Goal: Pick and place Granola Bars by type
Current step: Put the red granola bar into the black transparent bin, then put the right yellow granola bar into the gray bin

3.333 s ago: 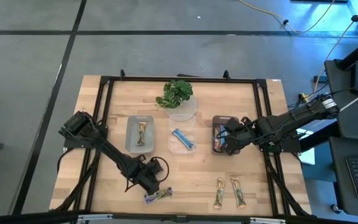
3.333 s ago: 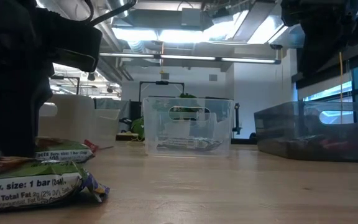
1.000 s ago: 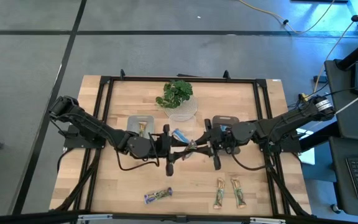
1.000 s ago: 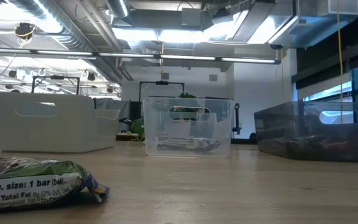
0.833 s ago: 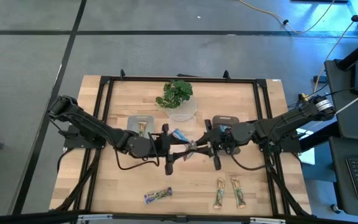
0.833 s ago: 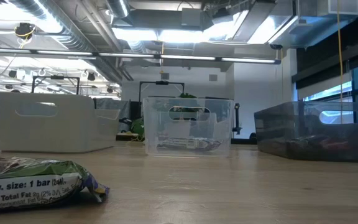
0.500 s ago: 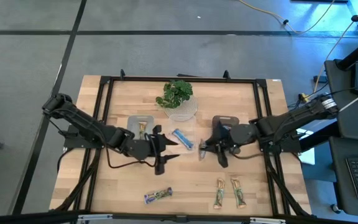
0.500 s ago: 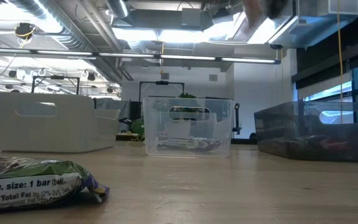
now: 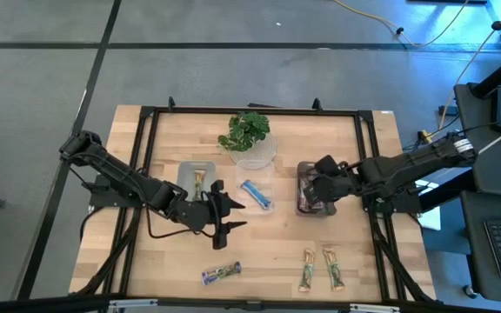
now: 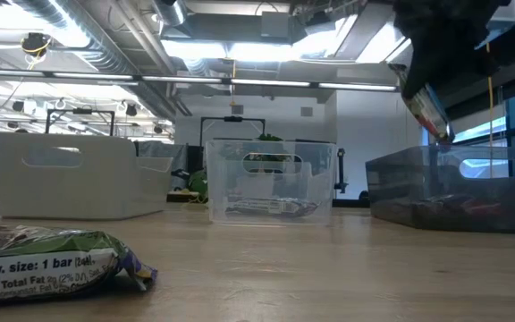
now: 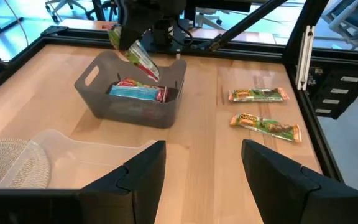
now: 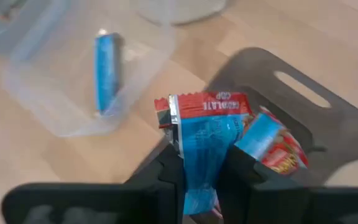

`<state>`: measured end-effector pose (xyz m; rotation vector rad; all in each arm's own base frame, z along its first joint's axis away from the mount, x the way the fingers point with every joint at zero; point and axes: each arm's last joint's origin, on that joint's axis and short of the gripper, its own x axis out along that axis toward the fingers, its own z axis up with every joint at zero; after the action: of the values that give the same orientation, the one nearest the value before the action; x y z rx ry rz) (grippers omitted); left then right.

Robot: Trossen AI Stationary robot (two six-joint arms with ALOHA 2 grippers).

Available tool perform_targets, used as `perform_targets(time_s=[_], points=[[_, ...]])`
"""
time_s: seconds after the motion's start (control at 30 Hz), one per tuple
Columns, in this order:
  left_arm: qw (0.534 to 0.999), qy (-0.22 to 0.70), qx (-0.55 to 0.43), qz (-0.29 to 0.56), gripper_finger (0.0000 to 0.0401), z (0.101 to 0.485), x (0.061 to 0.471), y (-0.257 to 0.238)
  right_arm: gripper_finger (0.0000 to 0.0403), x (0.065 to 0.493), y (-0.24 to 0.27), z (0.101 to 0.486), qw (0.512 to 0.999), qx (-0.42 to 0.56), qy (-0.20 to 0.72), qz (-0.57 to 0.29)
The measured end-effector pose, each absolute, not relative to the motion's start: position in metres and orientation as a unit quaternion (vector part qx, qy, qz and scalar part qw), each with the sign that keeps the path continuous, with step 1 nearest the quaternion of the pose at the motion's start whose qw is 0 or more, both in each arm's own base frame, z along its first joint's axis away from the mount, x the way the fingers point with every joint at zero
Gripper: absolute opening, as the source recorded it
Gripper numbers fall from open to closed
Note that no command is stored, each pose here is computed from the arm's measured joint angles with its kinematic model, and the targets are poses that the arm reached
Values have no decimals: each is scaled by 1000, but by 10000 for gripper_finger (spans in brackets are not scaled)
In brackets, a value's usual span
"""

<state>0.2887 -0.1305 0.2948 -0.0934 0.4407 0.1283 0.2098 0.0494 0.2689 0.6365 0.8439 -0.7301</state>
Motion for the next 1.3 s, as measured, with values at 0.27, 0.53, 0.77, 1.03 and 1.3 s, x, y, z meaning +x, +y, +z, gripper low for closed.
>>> perform_targets(time_s=[0.27, 0.53, 0.77, 1.03, 1.3], points=[[970, 221, -91, 57, 201, 294, 288, -133, 70, 216, 49, 258, 777, 310, 401, -374], [968, 230, -90, 47, 203, 293, 287, -134, 71, 234, 55, 232, 741, 310, 449, -392], [954, 284, -91, -9, 198, 286, 283, -136, 78, 241, 60, 216, 703, 335, 486, -396], [950, 301, -87, -7, 198, 283, 282, -135, 157, 241, 53, 215, 695, 329, 492, -409], [950, 305, -67, -11, 197, 283, 281, -134, 205, 220, 55, 249, 630, 392, 570, -353]])
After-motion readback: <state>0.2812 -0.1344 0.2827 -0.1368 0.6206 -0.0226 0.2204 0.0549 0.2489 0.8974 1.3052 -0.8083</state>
